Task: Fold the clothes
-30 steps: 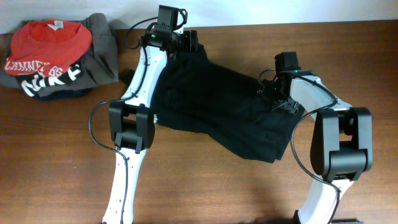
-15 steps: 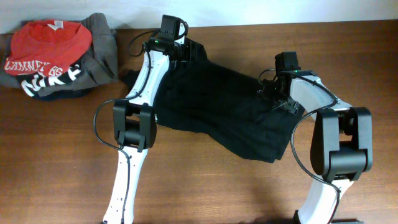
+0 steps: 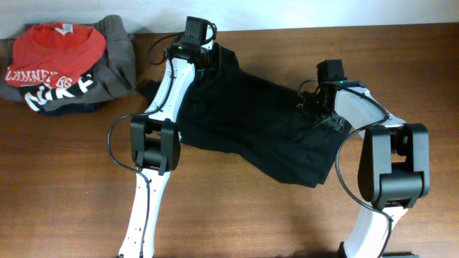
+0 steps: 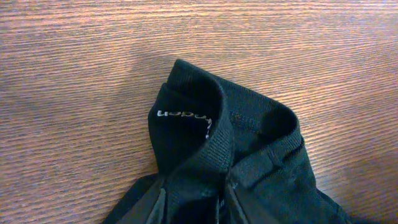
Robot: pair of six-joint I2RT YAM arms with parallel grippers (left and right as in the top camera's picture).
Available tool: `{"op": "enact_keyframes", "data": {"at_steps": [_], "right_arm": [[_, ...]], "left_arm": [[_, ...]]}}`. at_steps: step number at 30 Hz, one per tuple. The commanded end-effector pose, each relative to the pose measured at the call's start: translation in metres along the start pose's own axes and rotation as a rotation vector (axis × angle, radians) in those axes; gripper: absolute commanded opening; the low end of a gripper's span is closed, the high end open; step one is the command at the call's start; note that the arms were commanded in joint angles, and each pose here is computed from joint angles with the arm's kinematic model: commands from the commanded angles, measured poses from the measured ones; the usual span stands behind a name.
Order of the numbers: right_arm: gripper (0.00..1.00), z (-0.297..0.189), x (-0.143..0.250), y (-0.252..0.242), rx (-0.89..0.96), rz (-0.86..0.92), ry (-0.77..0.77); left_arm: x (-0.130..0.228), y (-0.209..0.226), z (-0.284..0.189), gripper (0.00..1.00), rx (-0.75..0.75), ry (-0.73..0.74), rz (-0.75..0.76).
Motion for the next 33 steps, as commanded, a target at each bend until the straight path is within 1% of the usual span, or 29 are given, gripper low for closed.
{"op": "enact_keyframes", "data": {"at_steps": [1,3,4,5,10,15,24,28,33], "right_arm": [[0.99,0.010,0.012,-0.009,0.055,0.051,0.042],[0.99,0.000,0.010,-0.018,0.101,0.111,0.021],[0.99,-0.015,0.007,-0.027,0.138,0.151,-0.008],[0.99,-0.021,0.005,-0.028,0.137,0.154,-0.020],[0.99,-0.042,0.002,-0.037,0.143,0.173,-0.041],[0.98,-0.043,0.001,-0.061,0.168,0.215,-0.013],[0.99,-0.042,-0.006,-0.107,0.069,0.123,0.053],[0.99,-0.042,-0.013,-0.108,-0.069,-0.006,0.039],[0.98,-0.041,-0.018,-0.103,-0.115,-0.039,0.013]], "left_arm": [[-0.003,0.003,-0.001,0.22,-0.004,-0.011,0.003],[-0.003,0.003,-0.001,0.18,-0.004,-0.011,0.003],[-0.003,0.003,-0.001,0.16,-0.005,-0.011,0.003],[-0.003,0.003,-0.001,0.15,-0.005,-0.011,0.003],[-0.003,0.003,-0.001,0.15,-0.004,-0.011,0.003],[-0.003,0.003,-0.001,0.15,-0.005,-0.007,0.003],[-0.003,0.005,-0.001,0.15,-0.007,-0.008,0.001],[-0.003,0.005,-0.001,0.15,-0.006,-0.008,0.001],[-0.003,0.005,-0.001,0.15,-0.006,-0.008,0.001]]}}
Point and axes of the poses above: each gripper's point midway between its finger pads, its own z axis out along the fingers, its own y axis along the line the jaws close on, x = y × z, the point moved 5 cm from there along -z, back along the fingers, and after that the axes turned 7 degrees about -z, right-handed, at the moved point
